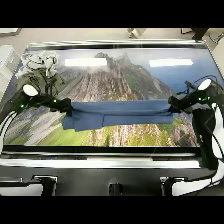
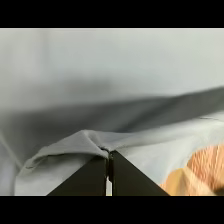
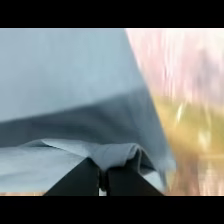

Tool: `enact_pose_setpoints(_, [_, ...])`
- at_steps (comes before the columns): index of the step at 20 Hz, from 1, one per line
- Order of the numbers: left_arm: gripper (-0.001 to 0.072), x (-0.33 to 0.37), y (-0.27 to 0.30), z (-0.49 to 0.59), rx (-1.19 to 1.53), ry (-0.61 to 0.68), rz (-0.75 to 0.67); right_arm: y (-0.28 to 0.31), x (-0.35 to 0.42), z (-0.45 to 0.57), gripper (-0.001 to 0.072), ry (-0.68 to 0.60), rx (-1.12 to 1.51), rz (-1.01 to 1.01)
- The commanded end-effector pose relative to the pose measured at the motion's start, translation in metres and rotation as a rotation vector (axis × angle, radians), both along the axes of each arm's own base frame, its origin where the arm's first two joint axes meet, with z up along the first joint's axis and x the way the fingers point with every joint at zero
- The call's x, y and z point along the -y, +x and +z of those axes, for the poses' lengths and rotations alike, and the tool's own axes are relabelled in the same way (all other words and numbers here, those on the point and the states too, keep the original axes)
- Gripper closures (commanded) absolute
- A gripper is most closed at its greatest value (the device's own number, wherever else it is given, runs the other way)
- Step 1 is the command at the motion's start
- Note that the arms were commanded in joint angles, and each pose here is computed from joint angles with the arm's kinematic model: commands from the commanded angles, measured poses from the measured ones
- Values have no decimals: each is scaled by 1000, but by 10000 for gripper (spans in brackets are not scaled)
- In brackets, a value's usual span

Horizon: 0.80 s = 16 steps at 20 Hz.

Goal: Fold the clothes and pants, and hang the long-sleeved shirts on hangers.

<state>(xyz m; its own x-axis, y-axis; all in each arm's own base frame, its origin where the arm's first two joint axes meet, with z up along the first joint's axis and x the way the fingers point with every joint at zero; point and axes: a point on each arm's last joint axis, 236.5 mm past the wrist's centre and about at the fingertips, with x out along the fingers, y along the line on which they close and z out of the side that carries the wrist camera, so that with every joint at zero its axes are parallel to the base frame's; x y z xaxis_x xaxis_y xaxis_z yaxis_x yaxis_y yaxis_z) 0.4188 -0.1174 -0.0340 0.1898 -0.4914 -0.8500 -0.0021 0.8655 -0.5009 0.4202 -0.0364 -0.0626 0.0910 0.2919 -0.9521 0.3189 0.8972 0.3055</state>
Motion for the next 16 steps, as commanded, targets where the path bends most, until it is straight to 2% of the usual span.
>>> enact_pose_setpoints(1, [688,-1,39,-12,4,-1,10,26,1,-18,677,13,6,-37])
enact_pose_setpoints(4, [687,1,50,-29,-18,-11,12,29,-13,-30,676,84,-13,-57])
enact_pose_setpoints(7, [687,-1,56,-33,-10,-7,18,31,-14,-30,675,91,-8,-63])
enact_pose_setpoints(8, [686,-2,58,-32,-5,-8,21,29,-17,-28,660,101,-14,-61])
enact_pose_setpoints(9, [678,-3,59,-29,5,-7,14,27,-17,-25,581,110,-22,-59])
enact_pose_setpoints(10, [534,-3,60,-25,27,-2,-32,24,-16,-20,459,118,-30,-49])
enact_pose_setpoints(11, [207,-3,54,-18,37,3,-110,21,-11,-12,358,119,-38,-25])
enact_pose_setpoints(12, [90,-6,50,-11,26,4,-142,19,-2,-5,250,117,-37,-10])
enact_pose_setpoints(13, [93,-10,47,-2,12,-2,-153,18,10,0,129,111,-35,-22])
enact_pose_setpoints(15, [104,-20,45,15,9,-10,-132,12,31,-6,12,112,-57,-63])
enact_pose_setpoints(16, [103,-24,45,23,19,-12,-125,7,31,-14,1,128,-86,-68])
